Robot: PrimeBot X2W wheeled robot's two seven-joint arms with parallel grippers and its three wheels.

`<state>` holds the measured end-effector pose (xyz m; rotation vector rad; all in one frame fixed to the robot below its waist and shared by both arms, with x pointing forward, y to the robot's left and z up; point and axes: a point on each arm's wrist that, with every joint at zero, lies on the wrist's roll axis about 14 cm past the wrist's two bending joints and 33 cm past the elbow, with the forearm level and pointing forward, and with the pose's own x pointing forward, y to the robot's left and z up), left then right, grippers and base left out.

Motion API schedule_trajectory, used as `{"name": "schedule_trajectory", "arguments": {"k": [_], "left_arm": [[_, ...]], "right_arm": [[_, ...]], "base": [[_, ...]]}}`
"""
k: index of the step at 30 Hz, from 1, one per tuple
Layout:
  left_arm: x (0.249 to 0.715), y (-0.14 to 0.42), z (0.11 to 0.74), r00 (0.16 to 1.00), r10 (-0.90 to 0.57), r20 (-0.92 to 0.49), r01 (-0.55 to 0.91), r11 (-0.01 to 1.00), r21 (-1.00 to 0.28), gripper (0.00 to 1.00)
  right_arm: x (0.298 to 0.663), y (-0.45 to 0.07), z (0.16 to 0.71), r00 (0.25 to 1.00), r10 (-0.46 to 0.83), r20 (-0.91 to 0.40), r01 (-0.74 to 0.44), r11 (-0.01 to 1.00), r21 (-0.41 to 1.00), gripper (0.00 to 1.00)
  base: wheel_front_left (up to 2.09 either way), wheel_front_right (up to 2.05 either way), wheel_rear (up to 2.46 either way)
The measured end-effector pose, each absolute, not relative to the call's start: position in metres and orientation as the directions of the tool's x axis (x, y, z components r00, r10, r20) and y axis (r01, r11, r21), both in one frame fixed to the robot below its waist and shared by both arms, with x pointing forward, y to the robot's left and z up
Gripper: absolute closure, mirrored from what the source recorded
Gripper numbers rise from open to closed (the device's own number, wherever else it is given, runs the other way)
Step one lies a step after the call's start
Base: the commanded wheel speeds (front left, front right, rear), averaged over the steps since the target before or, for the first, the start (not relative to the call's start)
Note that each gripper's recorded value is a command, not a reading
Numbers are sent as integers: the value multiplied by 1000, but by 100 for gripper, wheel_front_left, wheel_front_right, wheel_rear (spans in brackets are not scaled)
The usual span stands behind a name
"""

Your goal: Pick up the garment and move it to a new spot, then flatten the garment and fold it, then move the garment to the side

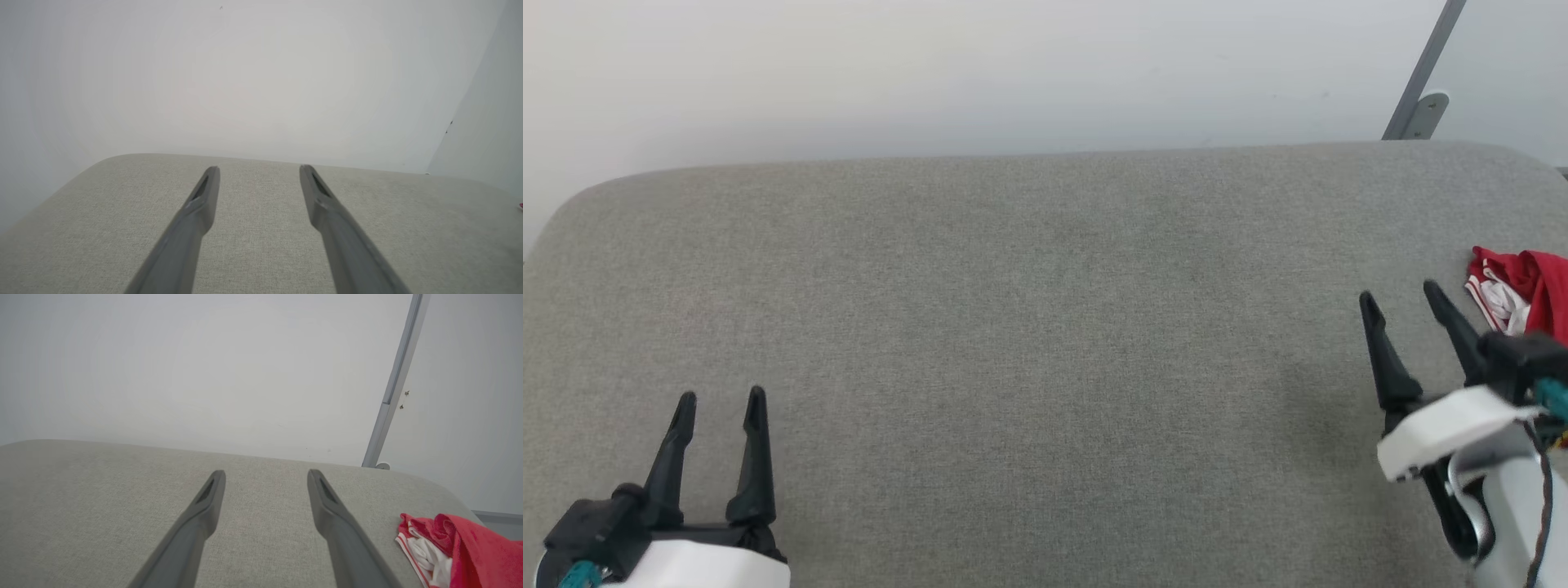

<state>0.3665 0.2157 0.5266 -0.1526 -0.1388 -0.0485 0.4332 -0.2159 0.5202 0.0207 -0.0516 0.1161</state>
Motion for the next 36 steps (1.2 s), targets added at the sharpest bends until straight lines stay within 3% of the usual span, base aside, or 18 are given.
{"name": "schedule_trajectory", "arguments": {"k": [17, 36], "left_arm": [[339, 233, 518, 992, 41, 119, -20, 984, -175, 0], [332, 229, 514, 993, 40, 108, -19, 982, -186, 0]], "right_arm": [[382, -207, 505, 994, 98, 57, -101, 993, 68, 0], [362, -211, 504, 997, 46, 67, -53, 994, 100, 0]], "base": [[0, 0, 0], [0, 0, 0]]}}
